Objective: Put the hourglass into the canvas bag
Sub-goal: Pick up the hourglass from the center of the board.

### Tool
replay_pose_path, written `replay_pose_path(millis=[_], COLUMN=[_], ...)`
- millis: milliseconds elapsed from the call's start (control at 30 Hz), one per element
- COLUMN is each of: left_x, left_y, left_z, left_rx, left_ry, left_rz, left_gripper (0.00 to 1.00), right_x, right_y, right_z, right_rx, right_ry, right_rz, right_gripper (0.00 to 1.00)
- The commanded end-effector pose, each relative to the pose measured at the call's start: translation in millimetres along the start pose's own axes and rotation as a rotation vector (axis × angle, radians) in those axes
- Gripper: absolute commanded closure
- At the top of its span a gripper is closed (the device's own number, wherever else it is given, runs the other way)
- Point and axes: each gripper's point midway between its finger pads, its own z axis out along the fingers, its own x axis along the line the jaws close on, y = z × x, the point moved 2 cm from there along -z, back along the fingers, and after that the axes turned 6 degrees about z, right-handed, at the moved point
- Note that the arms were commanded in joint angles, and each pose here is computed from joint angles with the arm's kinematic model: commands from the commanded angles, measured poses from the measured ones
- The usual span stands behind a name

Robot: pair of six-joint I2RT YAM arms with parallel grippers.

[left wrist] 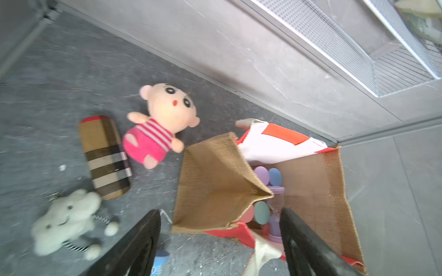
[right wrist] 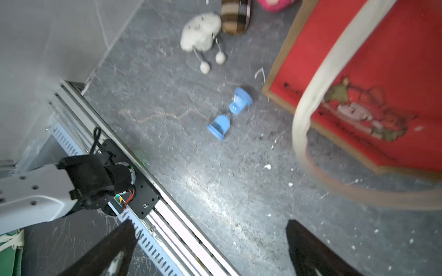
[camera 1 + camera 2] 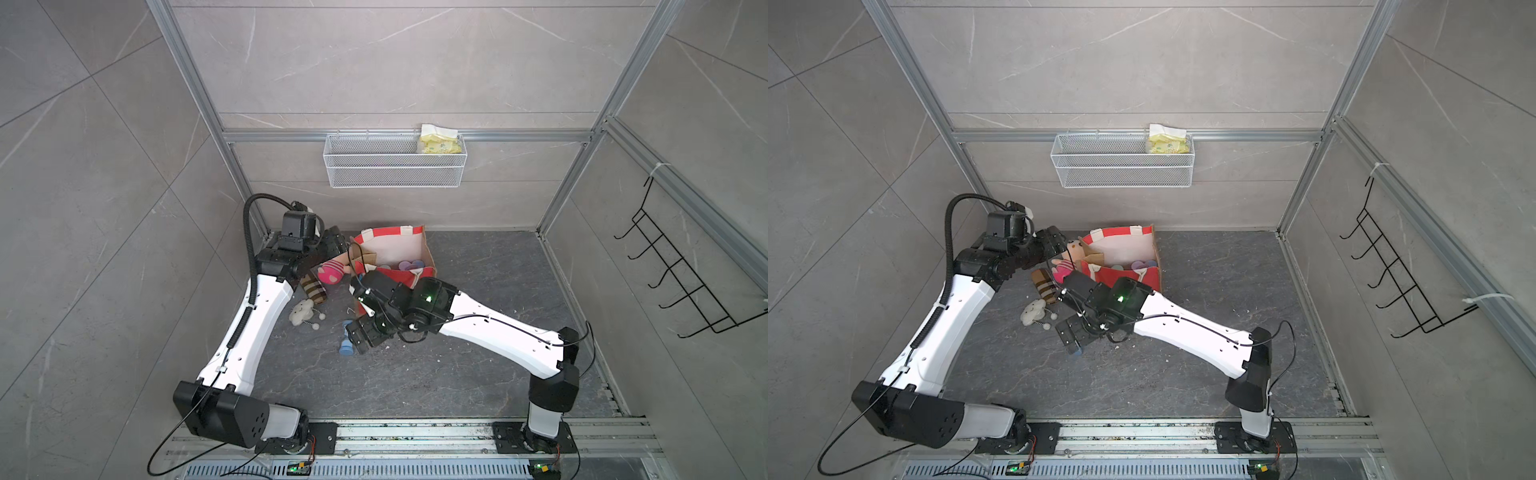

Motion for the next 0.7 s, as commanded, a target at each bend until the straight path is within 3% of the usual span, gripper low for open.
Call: replay_pose_path(millis=[0, 133, 400, 667], left_x=[18, 30, 58, 87], left_y=[-5, -8, -27, -34], left_z=[-23, -41, -58, -74], left_rx=[-0.02, -0.049, -0.017, -0.03], left_ry=[0.076, 0.112, 0.195, 0.292], left_rz=[0.007, -0.021, -0.042, -0.054], left_gripper=[0.17, 0.16, 0.14, 0.09], right_x=[-4, 7, 17, 12], right_y=[4, -6, -12, -14], right_z=[27, 65, 130, 187], right_rx=[-0.063, -0.061, -0.074, -0.084], right_ry=[-0.069, -0.114, -0.202, -0.304], right_rz=[0.083, 0.075, 0.187, 0.292], right_gripper=[0.0, 0.01, 0.02, 0.13])
